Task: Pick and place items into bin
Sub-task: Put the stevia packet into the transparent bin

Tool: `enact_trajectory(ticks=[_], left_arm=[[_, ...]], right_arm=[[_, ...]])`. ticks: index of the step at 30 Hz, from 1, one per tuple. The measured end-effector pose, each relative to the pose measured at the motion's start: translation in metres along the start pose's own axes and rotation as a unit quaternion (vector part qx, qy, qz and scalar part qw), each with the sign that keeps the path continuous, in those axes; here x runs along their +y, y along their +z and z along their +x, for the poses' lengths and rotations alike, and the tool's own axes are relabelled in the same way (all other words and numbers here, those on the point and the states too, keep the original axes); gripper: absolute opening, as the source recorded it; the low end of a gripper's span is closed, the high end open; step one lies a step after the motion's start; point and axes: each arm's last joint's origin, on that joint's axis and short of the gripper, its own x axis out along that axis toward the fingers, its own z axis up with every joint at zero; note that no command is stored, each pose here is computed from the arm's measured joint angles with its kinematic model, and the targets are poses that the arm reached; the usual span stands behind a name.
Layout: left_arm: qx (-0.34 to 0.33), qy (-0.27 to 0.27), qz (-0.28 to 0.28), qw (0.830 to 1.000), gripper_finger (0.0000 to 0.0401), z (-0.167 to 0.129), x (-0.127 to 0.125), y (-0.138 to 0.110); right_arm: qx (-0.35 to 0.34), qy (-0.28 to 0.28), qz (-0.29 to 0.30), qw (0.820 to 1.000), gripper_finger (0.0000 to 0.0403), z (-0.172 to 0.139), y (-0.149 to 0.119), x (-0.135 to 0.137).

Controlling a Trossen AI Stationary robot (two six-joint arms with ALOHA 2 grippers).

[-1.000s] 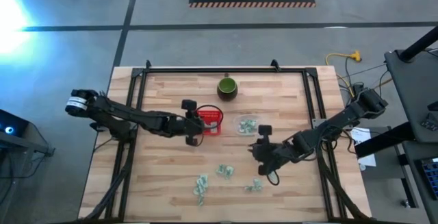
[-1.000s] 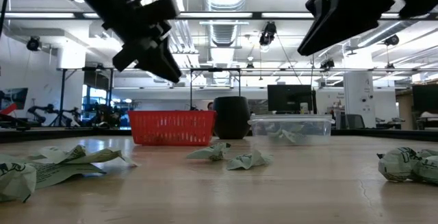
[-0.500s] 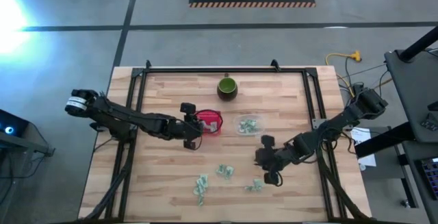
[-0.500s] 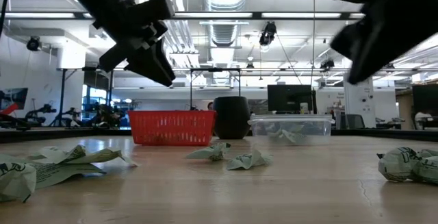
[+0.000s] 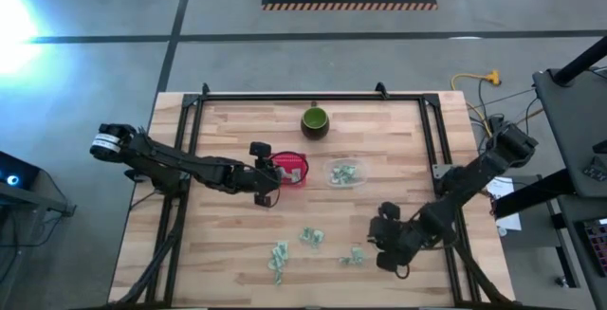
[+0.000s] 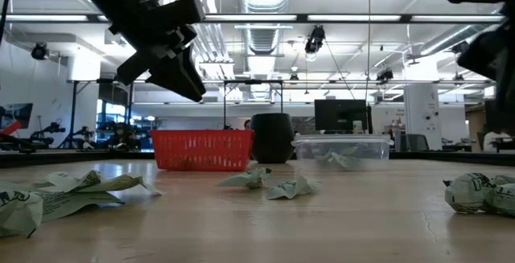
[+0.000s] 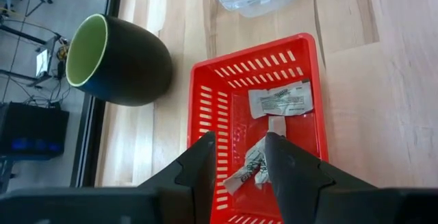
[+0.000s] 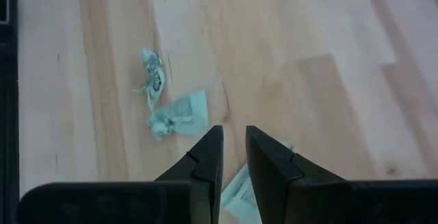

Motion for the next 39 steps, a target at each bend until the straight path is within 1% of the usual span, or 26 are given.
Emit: enact_trajectory(ticks=[6, 10, 14, 18, 22, 25, 31, 35, 39], left_arm=[[0.0, 0.0, 0.0, 1.0, 0.0109, 0.0, 0.0, 0.0], [0.0, 0.0, 0.0, 1.0, 0.0109, 0.0, 0.0, 0.0], [0.0, 0.0, 0.0, 1.0, 0.0109, 0.0, 0.0, 0.0], [-0.001, 0.0, 0.0, 1.0, 0.0109, 0.0, 0.0, 0.0], [0.001, 0.0, 0.001, 1.0, 0.0109, 0.0, 0.0, -0.001], [0.001, 0.0, 0.001, 1.0, 0.0109, 0.001, -0.001, -0.001], [0.001, 0.0, 0.001, 1.0, 0.0109, 0.001, -0.001, -0.001], [0.001, 0.0, 0.001, 1.0, 0.0109, 0.001, -0.001, -0.001], [0.001, 0.0, 0.001, 1.0, 0.0109, 0.001, -0.001, -0.001]], right_arm=[[0.025, -0.028, 0.014, 0.999, 0.0057, 0.02, -0.016, 0.007], [0.039, -0.039, 0.022, 0.998, 0.0064, 0.03, -0.019, 0.012], [0.039, -0.034, 0.025, 0.998, 0.0093, 0.029, -0.015, 0.017], [0.044, -0.055, 0.02, 0.997, 0.0127, 0.025, -0.012, 0.018], [0.053, -0.09, 0.04, 0.994, 0.0158, 0.022, -0.013, 0.012], [0.055, -0.104, 0.067, 0.991, 0.0173, 0.023, -0.016, 0.008], [0.049, -0.107, 0.076, 0.99, 0.0191, 0.025, -0.019, 0.005], [0.043, -0.108, 0.078, 0.99, 0.0191, 0.026, -0.02, 0.004], [0.036, -0.094, 0.082, 0.992, 0.0192, 0.029, -0.02, 0.005]])
